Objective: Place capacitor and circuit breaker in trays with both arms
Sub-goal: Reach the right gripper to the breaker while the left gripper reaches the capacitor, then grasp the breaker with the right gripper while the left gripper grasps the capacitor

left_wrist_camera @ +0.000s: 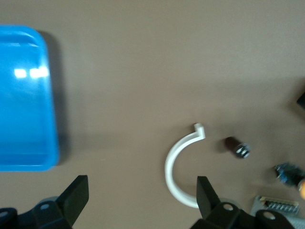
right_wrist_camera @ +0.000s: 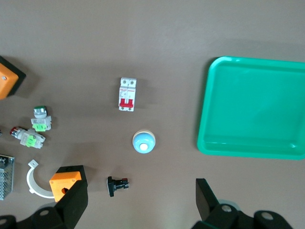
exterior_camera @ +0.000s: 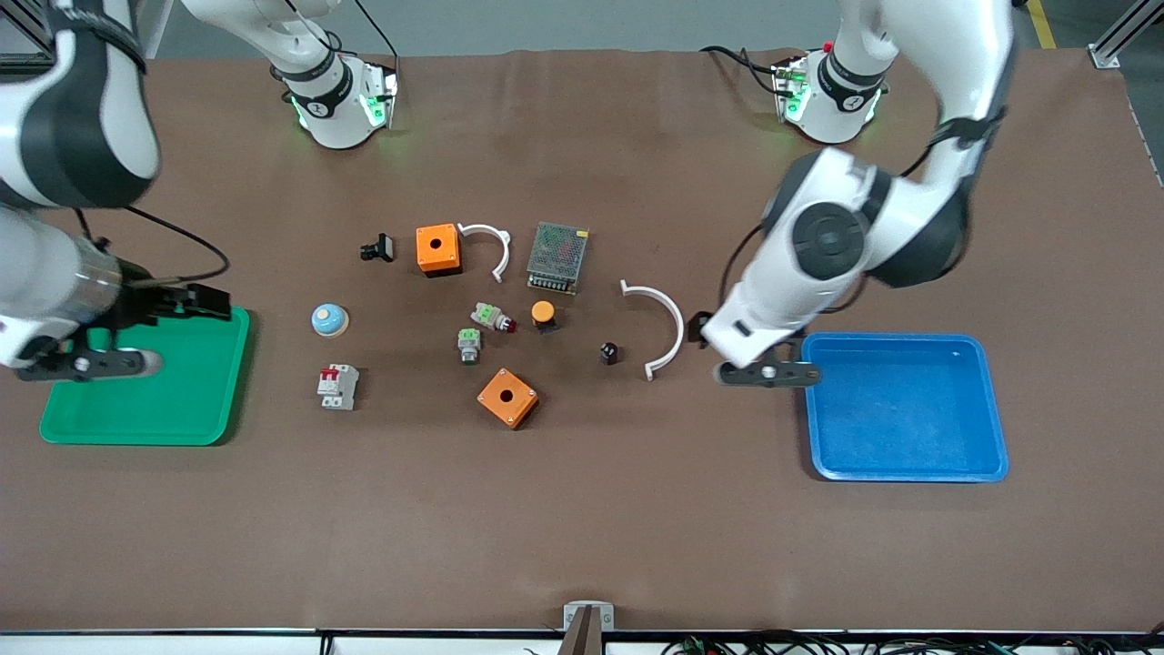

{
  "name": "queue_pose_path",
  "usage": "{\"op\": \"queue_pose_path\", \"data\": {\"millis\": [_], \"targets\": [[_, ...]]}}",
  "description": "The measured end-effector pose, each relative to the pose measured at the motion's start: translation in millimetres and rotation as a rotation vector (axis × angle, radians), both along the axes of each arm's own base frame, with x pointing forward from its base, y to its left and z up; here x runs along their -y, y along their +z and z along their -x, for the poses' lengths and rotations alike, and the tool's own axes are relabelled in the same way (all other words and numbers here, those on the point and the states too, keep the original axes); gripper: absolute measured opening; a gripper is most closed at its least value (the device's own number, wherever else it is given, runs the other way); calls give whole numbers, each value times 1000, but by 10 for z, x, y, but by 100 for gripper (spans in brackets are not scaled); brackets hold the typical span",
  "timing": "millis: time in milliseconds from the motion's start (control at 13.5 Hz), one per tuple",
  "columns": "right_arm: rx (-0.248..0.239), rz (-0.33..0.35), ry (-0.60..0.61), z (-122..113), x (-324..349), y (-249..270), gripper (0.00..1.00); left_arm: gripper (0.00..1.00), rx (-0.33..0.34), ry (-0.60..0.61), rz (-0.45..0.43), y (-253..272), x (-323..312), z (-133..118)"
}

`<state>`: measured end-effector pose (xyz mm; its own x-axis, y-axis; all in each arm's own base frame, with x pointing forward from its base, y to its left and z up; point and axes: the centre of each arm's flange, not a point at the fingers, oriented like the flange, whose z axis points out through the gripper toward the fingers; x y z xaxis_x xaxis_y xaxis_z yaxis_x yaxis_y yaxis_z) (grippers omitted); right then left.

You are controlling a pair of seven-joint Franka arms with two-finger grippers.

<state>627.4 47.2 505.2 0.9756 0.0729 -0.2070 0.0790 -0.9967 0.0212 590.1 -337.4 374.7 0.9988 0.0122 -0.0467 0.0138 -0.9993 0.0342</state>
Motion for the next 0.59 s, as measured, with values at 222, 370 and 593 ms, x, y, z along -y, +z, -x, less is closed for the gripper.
{"op": "queue_pose_path", "data": {"millis": [222,370,593], "targets": [[-5,-4,11,-109,-101,-615,100,100,-6,84,7,-490,395,102],[26,-39,-7,-103,-104,-1086,100,100,-4,143,14,-707,604,180],[99,-56,-25,18,-84,-1762,100,100,-2,231,27,-1017,936,311]]}}
